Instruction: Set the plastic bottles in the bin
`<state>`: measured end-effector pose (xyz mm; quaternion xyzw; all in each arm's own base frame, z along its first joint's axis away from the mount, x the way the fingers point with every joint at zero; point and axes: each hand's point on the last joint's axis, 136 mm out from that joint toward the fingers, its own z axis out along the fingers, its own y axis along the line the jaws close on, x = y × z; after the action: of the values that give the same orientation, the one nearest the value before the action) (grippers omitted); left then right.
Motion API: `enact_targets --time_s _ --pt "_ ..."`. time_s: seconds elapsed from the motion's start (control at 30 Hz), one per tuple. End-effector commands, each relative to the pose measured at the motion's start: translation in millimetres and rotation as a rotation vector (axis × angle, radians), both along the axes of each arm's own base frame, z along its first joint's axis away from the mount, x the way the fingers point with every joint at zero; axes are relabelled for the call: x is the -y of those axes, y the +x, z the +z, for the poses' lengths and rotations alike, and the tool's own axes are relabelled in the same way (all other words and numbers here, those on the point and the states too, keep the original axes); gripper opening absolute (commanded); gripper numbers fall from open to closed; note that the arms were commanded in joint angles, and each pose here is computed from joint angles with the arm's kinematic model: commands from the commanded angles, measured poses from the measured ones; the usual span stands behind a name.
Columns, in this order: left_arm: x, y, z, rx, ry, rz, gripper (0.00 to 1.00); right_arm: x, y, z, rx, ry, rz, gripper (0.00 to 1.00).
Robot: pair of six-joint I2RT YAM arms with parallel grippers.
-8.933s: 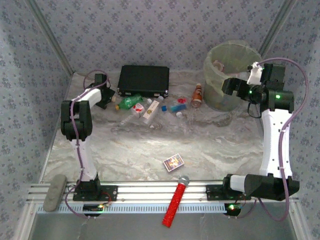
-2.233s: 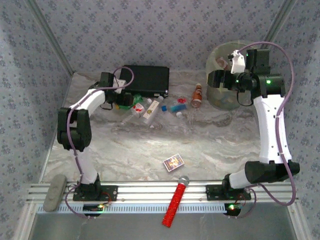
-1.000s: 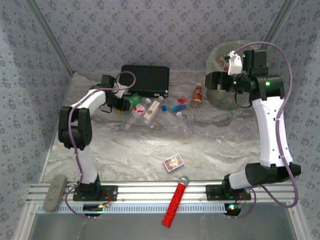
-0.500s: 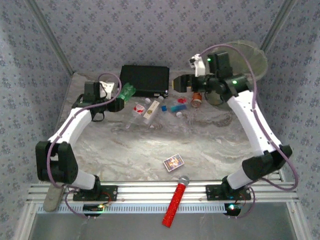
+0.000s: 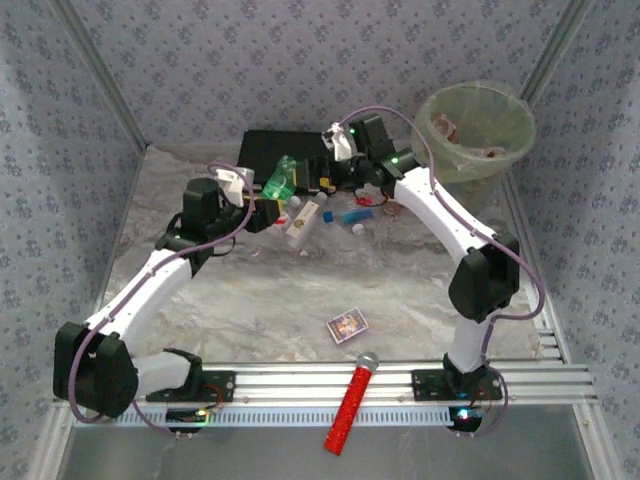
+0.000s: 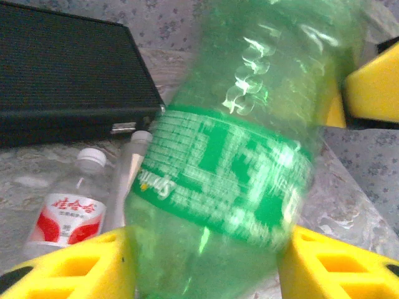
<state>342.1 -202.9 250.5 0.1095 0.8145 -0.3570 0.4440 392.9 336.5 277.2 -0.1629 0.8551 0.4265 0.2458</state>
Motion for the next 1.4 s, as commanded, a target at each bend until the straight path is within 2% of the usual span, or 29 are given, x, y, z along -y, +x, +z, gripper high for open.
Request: enact_targets --time_s 0.0,0.3,0.4,0.5,0.8,0.9,0.97,1.13,1.2,1.37 --pt "8 -2 21 0.065 -0.039 -0.01 0.55 -18 -1 29 0.037 0.093 0.047 0.96" --pt "26 0 21 0.059 -0.048 -0.042 0.55 -28 -1 28 0.025 0.117 0.068 0.92" --pt "30 1 21 0.058 -0.046 -0.049 0.56 -31 -1 26 0.02 0.12 0.072 0.86" --pt "32 1 21 0.055 -0.043 -0.05 0.56 -31 -1 27 0.021 0.112 0.069 0.76" --pt "34 -3 30 0.068 -0.047 -0.061 0.56 -28 4 28 0.039 0.082 0.052 0.57" --pt "33 -5 32 0.072 -0.044 -0.06 0.64 -25 6 33 0.056 0.07 0.045 0.56" --pt "32 -7 33 0.082 -0.038 -0.063 0.76 -19 9 38 0.071 0.059 0.034 0.56" --pt "25 -19 35 0.077 -0.03 -0.058 0.94 20 26 67 0.144 0.023 -0.033 0.53" --pt "21 -25 35 0.072 -0.021 -0.047 0.96 44 32 83 0.182 -0.001 -0.07 0.52" --pt "1 -26 10 0.0 0.074 0.054 0.97 146 57 137 0.304 -0.049 -0.295 0.5"
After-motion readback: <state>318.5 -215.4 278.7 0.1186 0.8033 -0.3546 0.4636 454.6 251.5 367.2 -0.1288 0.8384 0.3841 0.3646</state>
